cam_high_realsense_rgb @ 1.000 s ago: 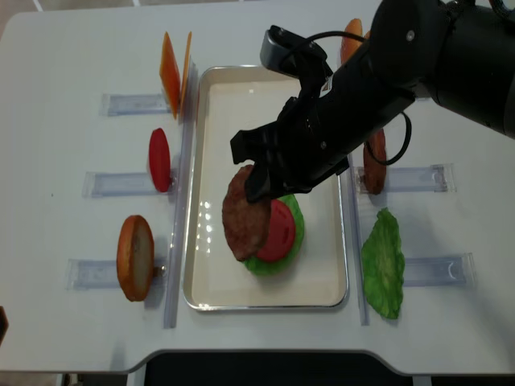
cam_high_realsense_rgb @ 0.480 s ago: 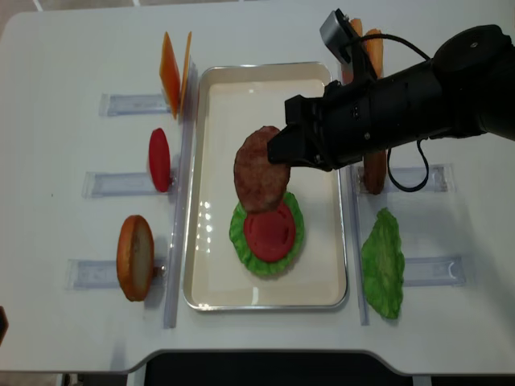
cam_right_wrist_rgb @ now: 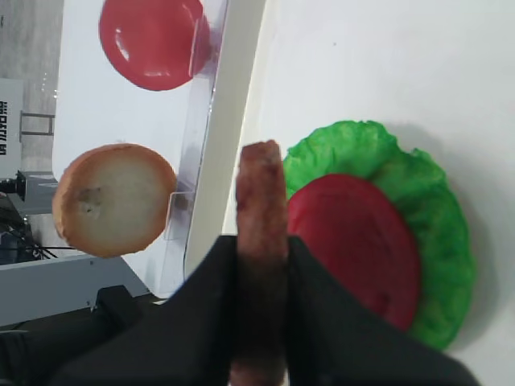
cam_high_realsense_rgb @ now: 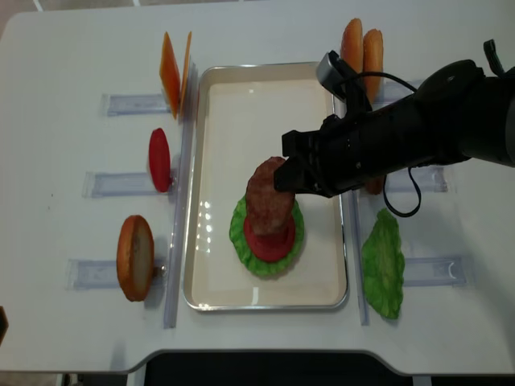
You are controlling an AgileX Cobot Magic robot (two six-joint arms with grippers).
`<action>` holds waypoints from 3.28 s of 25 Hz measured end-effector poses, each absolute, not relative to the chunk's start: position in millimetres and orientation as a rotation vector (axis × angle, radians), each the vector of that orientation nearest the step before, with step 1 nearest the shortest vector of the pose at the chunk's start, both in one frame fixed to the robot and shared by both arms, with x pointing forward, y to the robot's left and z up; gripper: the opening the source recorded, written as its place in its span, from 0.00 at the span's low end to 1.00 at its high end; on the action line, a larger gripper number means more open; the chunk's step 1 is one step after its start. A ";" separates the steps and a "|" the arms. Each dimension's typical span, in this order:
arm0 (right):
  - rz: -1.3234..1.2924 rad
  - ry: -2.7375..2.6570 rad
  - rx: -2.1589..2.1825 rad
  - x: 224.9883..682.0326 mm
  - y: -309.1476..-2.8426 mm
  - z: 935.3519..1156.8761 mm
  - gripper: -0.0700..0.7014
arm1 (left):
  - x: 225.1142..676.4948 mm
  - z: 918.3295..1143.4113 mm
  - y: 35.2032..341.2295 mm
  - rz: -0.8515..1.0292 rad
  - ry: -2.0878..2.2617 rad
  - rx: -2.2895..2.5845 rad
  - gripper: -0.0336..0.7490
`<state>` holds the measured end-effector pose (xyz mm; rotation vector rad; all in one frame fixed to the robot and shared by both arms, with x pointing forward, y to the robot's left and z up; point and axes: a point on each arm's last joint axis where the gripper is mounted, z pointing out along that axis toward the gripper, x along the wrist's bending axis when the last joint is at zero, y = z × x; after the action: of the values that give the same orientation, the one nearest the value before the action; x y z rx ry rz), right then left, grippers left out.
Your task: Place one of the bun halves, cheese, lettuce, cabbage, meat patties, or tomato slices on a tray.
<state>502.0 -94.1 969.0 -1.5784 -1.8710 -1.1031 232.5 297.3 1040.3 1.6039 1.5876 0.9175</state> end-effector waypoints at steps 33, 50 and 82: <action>-1.049 -1.865 -1.519 499.5 -80.6 945.7 0.23 | 232.5 1040.3 297.3 0.918 1.588 1.604 0.04; -1.003 -1.893 -1.561 499.4 -83.5 942.5 0.62 | 232.5 1040.3 297.3 0.918 1.588 1.604 0.04; -0.465 -2.383 -1.764 539.4 -100.4 1047.6 0.62 | 232.5 1040.3 297.4 0.919 1.588 1.604 0.04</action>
<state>539.4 -100.4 1047.6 -1.7635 -2.3828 -0.4653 232.5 297.4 1040.3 1.6042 1.5881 0.9187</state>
